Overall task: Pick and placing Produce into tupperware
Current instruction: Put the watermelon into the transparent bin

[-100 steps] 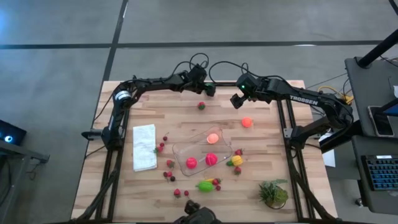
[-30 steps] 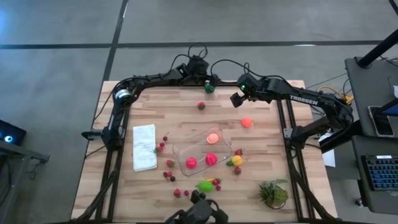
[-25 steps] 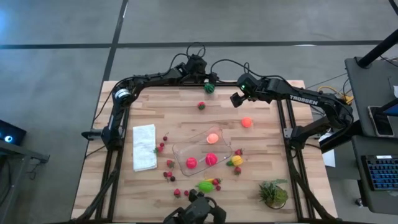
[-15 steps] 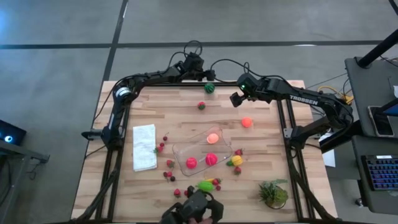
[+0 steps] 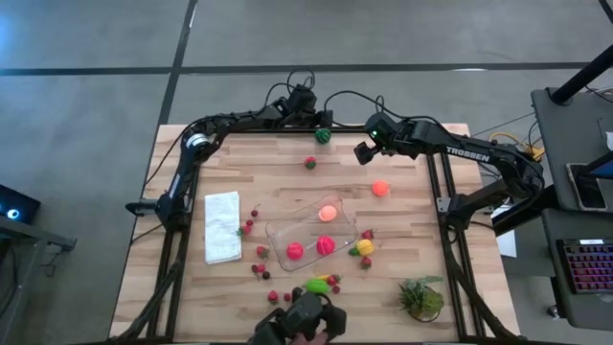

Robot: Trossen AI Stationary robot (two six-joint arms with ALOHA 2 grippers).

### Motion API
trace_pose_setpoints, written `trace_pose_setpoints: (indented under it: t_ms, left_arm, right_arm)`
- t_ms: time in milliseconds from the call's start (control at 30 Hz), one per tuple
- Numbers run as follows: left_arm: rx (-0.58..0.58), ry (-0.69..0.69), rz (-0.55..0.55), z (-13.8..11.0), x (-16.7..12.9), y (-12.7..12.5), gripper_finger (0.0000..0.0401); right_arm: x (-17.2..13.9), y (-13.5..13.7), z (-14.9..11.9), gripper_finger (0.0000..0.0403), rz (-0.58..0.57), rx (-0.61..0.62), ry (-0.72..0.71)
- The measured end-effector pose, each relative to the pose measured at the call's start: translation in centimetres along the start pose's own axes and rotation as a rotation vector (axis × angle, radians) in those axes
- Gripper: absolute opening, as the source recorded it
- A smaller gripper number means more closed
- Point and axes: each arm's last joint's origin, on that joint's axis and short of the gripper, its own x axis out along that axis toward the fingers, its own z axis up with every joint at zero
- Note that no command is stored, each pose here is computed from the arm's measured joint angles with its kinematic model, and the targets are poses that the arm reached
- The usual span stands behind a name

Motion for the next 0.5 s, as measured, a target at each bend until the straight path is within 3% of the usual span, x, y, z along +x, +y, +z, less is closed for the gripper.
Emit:
trace_pose_setpoints:
  t_ms: [500]
  left_arm:
    - [-0.008, 0.019, 0.05, -0.1, 0.0, 1.0, 0.0123]
  right_arm:
    - [0.0, 0.0, 0.0, 0.0365, -0.003, -0.001, -0.003]
